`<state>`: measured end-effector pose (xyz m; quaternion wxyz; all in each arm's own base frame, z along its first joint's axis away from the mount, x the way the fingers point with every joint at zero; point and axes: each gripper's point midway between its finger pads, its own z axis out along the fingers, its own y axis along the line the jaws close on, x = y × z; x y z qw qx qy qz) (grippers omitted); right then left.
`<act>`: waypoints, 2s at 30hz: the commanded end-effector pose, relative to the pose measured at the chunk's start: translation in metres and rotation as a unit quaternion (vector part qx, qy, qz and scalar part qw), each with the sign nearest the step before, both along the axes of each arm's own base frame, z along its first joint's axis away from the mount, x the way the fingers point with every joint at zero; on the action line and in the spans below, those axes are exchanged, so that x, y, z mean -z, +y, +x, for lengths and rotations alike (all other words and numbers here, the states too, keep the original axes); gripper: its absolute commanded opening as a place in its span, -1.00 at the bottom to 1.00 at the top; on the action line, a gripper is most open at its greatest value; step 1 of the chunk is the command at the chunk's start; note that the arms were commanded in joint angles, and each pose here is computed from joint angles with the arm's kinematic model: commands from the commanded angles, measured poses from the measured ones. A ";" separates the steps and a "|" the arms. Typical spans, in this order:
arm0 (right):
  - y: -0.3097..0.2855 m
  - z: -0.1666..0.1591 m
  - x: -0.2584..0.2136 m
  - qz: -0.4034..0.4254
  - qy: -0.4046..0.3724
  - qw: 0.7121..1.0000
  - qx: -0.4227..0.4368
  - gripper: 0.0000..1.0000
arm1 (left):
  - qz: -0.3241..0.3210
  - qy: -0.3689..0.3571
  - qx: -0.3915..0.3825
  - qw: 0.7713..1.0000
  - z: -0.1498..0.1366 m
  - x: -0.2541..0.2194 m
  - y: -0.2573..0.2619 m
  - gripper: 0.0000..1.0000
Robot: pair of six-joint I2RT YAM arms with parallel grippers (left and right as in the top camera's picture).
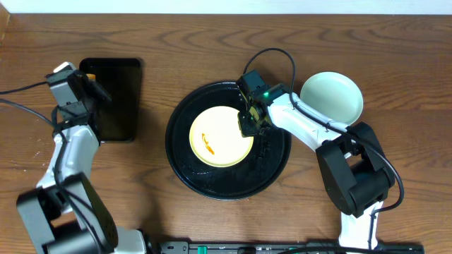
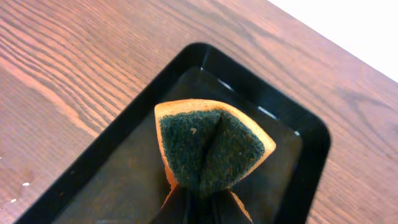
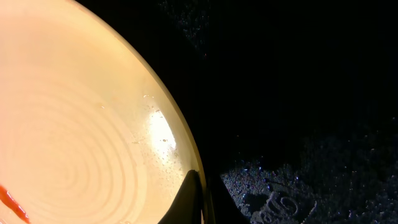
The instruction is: Clean dirty plates on tray and stack at the side
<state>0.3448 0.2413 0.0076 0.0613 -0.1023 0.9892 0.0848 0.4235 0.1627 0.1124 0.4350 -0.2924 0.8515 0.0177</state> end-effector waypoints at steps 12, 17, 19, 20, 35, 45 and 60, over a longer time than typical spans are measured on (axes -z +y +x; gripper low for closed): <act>-0.006 0.001 0.005 -0.022 -0.007 1.000 0.004 -0.98 | -0.005 -0.050 0.062 0.997 0.008 -0.034 -0.018 -0.85; -0.004 0.003 0.004 -0.019 -0.011 1.000 0.005 -0.98 | 0.037 -0.018 -0.007 0.999 0.002 -0.016 0.011 -0.85; -0.004 0.004 0.004 -0.018 -0.012 1.000 0.004 -0.98 | 0.029 0.012 -0.013 0.999 -0.002 0.006 0.014 -0.85; -0.004 0.003 0.004 -0.019 -0.011 1.000 0.004 -0.98 | 0.019 0.022 -0.007 1.000 -0.004 0.013 0.011 -0.85; -0.005 0.002 0.005 -0.021 -0.009 1.000 0.004 -0.98 | -0.036 -0.112 0.143 0.983 0.006 -0.088 -0.071 -0.85; -0.004 0.003 0.004 -0.020 -0.011 1.000 0.004 -0.98 | -0.184 0.005 0.175 0.967 -0.020 -0.042 -0.181 -0.85; -0.005 0.003 0.005 -0.020 -0.010 1.000 0.004 -0.98 | -0.153 0.131 0.312 0.928 -0.076 0.011 -0.334 -0.85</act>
